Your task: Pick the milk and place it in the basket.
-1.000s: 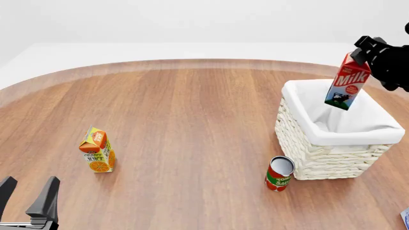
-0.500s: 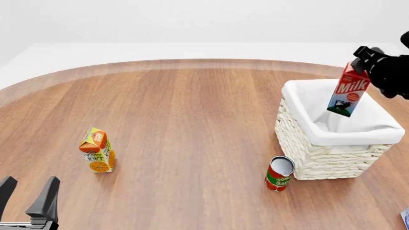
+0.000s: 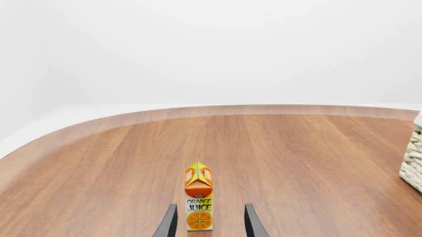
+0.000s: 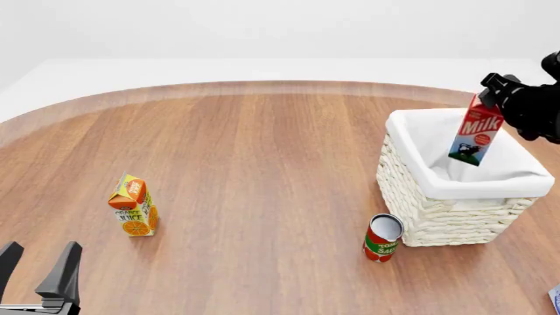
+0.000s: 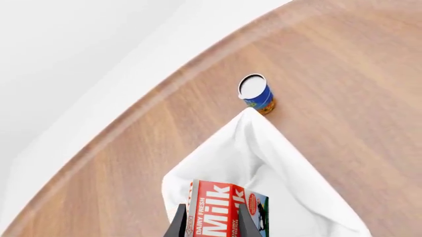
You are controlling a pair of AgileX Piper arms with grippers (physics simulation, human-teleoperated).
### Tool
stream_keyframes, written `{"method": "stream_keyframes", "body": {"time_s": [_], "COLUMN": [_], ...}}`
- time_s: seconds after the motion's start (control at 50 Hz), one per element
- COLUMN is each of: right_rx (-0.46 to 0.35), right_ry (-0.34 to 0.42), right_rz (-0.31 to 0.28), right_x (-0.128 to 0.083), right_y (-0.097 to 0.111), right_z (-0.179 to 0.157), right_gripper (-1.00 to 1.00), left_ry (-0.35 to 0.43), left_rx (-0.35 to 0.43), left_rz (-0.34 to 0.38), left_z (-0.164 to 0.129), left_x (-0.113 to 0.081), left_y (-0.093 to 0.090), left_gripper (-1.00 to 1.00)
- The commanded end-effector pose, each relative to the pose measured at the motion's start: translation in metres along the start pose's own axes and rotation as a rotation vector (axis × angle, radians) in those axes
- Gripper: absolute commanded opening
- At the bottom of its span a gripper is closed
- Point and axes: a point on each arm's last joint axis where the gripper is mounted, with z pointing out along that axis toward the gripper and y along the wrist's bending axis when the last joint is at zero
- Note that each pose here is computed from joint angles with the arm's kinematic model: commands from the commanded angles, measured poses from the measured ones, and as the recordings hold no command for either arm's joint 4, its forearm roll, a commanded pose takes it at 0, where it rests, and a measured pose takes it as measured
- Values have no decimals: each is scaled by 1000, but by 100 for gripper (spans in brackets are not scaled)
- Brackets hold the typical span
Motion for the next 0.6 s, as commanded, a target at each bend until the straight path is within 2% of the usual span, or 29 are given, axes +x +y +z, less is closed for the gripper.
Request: {"method": "stream_keyframes", "body": {"time_s": [0.02, 0.6], "right_rx": [-12, 4], "right_ry": [-25, 6], "right_rz": [20, 3], "right_x": [-5, 4], "right_y": [0, -4], "right_z": [1, 30], "right_gripper": [-100, -100], "left_ry": [0, 0], "left_rx": [0, 0], "left_rz": [0, 0], "left_z": [0, 0], "left_x": [0, 0], "left_y": [0, 0], "left_gripper": [100, 100]}}
